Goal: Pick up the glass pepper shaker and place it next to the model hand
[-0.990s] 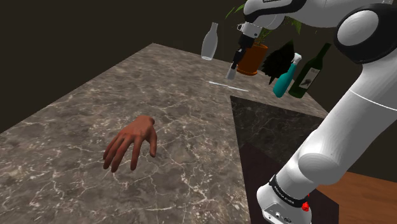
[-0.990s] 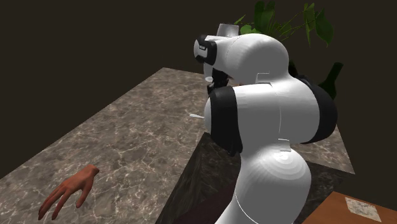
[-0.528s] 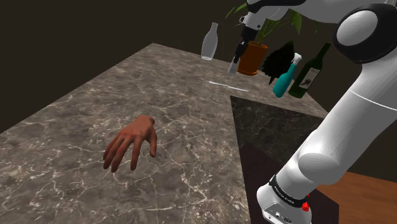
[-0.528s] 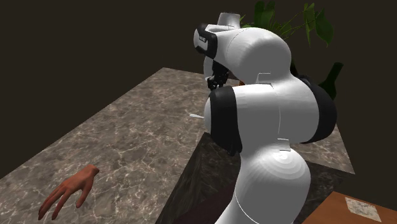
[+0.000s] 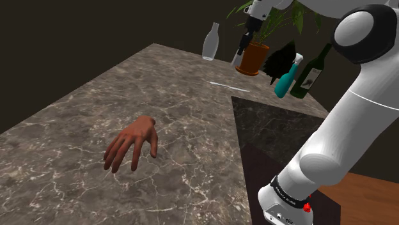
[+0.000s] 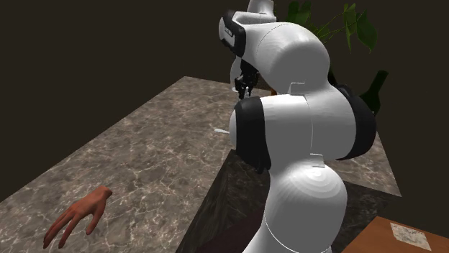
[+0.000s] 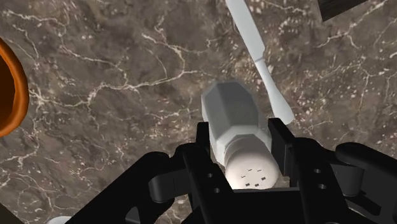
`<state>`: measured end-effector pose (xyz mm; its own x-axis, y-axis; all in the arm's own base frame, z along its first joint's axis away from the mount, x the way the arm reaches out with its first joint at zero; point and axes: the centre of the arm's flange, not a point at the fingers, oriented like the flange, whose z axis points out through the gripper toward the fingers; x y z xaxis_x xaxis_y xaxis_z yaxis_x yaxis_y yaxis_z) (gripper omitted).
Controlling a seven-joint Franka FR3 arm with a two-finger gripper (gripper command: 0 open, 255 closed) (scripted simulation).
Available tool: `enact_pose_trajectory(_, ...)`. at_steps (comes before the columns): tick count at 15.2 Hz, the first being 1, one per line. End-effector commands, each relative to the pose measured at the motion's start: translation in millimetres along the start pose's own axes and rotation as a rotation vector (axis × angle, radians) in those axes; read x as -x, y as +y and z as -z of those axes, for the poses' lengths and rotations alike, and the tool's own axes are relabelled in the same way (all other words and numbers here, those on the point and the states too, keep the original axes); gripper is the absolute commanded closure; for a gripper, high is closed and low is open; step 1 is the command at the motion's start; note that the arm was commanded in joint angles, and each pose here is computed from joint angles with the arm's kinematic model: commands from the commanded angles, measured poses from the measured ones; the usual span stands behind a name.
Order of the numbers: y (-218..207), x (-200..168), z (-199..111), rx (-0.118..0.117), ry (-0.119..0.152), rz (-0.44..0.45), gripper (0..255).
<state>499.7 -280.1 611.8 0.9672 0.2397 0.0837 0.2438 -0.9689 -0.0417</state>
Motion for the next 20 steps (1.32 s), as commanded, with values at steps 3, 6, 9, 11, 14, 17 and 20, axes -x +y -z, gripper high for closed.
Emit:
enact_pose_trajectory(3,-0.9,-1.3,21.8,0.0,0.0,0.0,255)
enact_pose_trajectory(6,-1.6,-2.6,37.5,0.0,0.0,0.0,255)
enact_pose_trajectory(9,-2.2,-3.9,53.3,0.0,0.0,0.0,255)
enact_pose_trajectory(11,-2.7,-4.8,63.8,0.0,0.0,0.0,255)
enact_pose_trajectory(14,-15.9,-2.8,69.7,0.0,0.0,0.0,255)
enact_pose_trajectory(17,-54.8,4.7,68.8,0.0,0.0,0.0,255)
enact_pose_trajectory(20,-93.6,12.3,67.9,0.0,0.0,0.0,255)
